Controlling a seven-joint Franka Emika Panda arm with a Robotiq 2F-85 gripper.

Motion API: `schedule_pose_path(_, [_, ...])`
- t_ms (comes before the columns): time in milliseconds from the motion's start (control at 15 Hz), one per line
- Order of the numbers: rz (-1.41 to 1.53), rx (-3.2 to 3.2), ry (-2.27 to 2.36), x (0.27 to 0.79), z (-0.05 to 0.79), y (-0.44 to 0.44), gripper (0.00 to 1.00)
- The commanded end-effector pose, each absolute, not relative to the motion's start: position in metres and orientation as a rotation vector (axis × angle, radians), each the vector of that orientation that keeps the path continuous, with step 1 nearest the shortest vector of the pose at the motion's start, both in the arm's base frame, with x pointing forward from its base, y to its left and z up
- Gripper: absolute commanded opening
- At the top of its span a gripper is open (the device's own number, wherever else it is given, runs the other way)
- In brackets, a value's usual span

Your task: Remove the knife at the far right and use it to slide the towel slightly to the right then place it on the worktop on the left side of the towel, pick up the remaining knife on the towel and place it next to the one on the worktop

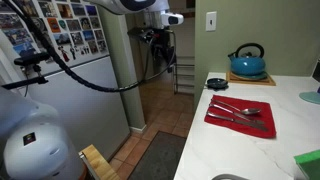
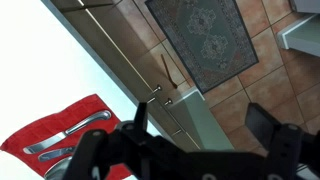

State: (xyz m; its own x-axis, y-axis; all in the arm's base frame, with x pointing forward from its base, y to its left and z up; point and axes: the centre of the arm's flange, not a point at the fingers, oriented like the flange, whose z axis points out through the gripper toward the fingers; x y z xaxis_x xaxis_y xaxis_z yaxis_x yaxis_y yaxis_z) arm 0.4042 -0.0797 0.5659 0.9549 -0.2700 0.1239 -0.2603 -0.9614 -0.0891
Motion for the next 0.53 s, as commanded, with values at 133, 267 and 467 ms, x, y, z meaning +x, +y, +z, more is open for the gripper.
schedule_pose_path(133, [-0.208, -3.035, 0.412, 0.404, 0.566, -0.08, 1.0])
schedule_pose_path(267, [-0.208, -3.035, 0.412, 0.404, 0.566, -0.08, 1.0])
schedule_pose_path(467, [-0.124, -3.033, 0.555, 0.411, 0.555, -0.096, 1.0])
